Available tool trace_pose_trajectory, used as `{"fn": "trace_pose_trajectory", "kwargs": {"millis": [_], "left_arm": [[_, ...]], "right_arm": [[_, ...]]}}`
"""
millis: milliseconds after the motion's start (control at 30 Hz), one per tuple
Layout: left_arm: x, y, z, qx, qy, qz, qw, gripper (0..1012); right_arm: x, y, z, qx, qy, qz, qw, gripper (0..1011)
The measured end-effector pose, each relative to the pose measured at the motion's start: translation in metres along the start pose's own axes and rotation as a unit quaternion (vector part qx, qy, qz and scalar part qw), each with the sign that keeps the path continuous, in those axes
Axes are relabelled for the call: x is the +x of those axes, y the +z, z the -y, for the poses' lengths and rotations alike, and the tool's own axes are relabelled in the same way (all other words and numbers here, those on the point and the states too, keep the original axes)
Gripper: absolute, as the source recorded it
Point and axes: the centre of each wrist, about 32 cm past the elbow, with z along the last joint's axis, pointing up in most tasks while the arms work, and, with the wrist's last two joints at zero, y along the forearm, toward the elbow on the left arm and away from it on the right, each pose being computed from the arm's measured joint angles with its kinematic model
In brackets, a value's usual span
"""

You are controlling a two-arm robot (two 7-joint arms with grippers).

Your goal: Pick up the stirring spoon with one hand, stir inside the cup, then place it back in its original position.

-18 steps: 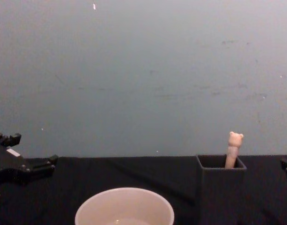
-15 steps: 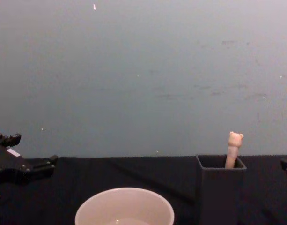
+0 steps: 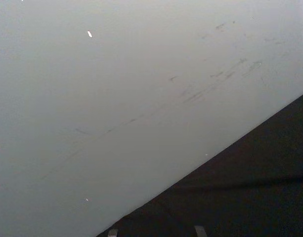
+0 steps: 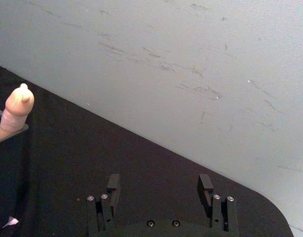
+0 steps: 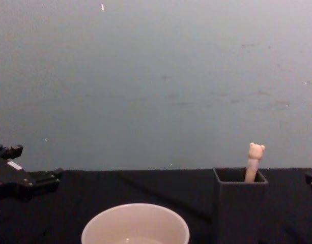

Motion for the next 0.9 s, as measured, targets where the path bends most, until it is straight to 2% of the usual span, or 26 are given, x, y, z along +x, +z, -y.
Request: {"fn": "trace_pose_trajectory", "kwargs": {"millis": [900], "left_arm": [[0.0,0.0,0.0,0.0,0.0,0.0,1.0,1001]], "right_arm": [[0.0,0.0,0.0,0.0,0.0,0.0,1.0,1002]]}}
